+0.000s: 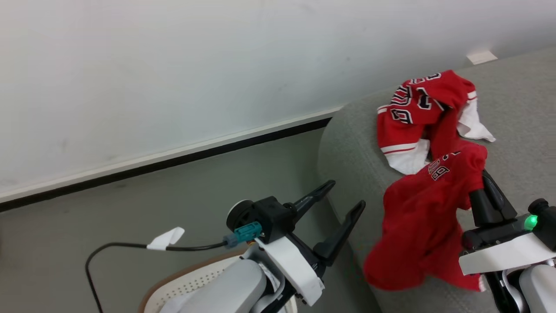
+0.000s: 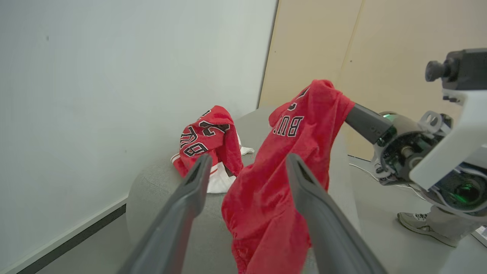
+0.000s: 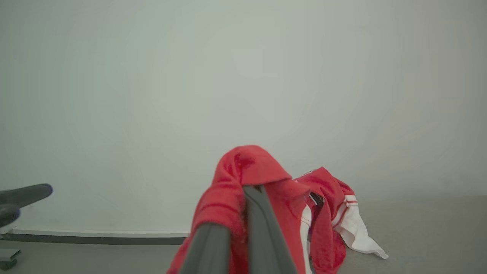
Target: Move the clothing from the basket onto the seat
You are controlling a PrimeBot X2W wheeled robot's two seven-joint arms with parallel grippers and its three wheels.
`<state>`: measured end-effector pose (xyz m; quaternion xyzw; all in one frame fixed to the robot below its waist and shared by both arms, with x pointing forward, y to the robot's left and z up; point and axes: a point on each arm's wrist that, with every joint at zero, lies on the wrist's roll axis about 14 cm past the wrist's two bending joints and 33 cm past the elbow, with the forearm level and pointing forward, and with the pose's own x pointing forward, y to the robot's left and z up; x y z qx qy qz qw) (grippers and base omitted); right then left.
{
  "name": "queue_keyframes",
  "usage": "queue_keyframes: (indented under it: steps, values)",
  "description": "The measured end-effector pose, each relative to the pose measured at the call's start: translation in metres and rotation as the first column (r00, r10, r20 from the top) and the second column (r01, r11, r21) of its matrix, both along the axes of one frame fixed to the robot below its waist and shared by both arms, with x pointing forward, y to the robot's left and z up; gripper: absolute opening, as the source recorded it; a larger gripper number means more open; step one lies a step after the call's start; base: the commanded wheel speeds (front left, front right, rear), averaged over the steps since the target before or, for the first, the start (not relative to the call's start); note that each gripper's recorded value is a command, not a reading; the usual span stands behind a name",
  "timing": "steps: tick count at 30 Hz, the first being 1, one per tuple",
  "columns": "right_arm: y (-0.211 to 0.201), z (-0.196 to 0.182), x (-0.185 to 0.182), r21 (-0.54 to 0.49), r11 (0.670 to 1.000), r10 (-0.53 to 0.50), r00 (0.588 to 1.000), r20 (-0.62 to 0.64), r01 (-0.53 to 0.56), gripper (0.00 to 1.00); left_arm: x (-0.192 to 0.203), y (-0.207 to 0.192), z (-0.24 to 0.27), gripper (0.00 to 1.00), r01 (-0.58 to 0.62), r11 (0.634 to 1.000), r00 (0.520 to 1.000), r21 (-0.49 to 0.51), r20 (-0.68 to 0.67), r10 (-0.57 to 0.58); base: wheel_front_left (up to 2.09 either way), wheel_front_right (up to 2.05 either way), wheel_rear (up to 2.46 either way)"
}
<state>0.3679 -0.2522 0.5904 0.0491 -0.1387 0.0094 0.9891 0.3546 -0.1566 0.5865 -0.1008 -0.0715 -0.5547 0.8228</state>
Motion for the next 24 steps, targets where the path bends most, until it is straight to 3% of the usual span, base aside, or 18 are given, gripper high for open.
queue_keyframes:
  steps: [7, 14, 24]
  values:
    - [-0.033, -0.001, -0.025, 0.042, 0.993, -0.110, 0.994, -0.001, 0.110, 0.00, -0.013, -0.031, -0.012, 1.00, 0.104, 0.995, 0.994, 0.007, -0.019, -0.104, 0.00, 0.00, 0.00]
    - [-0.041, -0.004, -0.025, 0.030, 0.992, -0.124, 0.992, -0.017, 0.125, 0.00, -0.015, -0.038, -0.023, 1.00, 0.132, 0.991, 0.990, 0.011, -0.048, -0.132, 0.00, 0.00, 0.00]
    - [-0.075, 0.060, 0.018, -0.122, 0.986, -0.105, 0.991, 0.082, 0.115, 0.00, 0.008, -0.022, -0.040, 1.00, 0.070, 0.997, 0.994, 0.026, -0.086, -0.067, 0.00, 0.00, 0.00]
